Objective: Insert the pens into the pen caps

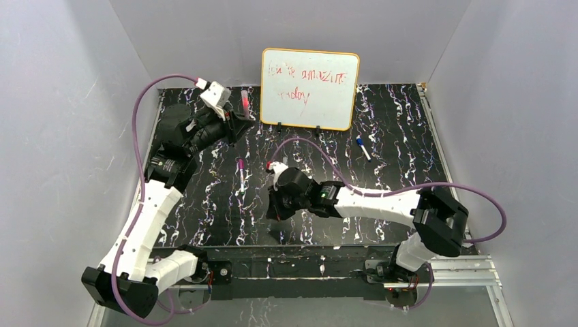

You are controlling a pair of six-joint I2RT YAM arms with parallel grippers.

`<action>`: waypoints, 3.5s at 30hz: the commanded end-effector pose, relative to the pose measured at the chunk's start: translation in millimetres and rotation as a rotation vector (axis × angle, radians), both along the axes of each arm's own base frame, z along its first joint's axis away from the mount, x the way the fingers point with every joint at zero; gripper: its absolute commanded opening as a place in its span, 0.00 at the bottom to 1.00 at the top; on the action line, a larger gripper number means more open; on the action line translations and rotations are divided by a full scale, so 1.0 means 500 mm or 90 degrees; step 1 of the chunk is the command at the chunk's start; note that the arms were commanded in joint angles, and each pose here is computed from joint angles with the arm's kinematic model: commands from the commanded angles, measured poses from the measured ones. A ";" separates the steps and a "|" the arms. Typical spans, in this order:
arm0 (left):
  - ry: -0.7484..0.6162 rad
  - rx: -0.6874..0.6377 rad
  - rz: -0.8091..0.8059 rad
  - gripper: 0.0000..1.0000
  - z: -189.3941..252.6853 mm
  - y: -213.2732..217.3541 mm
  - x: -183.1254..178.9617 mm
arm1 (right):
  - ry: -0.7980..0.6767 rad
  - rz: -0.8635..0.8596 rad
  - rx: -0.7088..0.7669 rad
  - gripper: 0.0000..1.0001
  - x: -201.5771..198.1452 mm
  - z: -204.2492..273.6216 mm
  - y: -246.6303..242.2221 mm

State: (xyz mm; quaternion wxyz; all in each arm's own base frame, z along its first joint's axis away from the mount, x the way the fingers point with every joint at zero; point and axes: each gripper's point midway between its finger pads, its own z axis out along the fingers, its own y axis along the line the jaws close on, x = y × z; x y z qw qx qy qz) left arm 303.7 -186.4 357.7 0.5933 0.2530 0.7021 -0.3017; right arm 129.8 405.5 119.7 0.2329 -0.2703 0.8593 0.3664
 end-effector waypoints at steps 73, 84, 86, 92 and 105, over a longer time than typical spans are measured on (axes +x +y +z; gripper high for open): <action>0.059 0.038 -0.126 0.00 -0.068 -0.027 -0.073 | -0.209 0.091 0.293 0.01 0.190 0.365 0.026; -0.016 0.023 -0.099 0.00 0.020 -0.024 -0.040 | -0.143 0.127 0.256 0.01 0.127 0.266 0.042; -0.025 0.024 -0.096 0.00 0.030 -0.022 -0.037 | -0.133 0.131 0.252 0.01 0.117 0.251 0.045; -0.042 0.020 -0.090 0.00 0.053 -0.019 -0.035 | -0.109 0.141 0.236 0.01 0.095 0.207 0.049; 0.029 0.027 -0.097 0.00 -0.024 -0.016 -0.054 | -0.142 0.114 0.225 0.01 0.117 0.219 0.052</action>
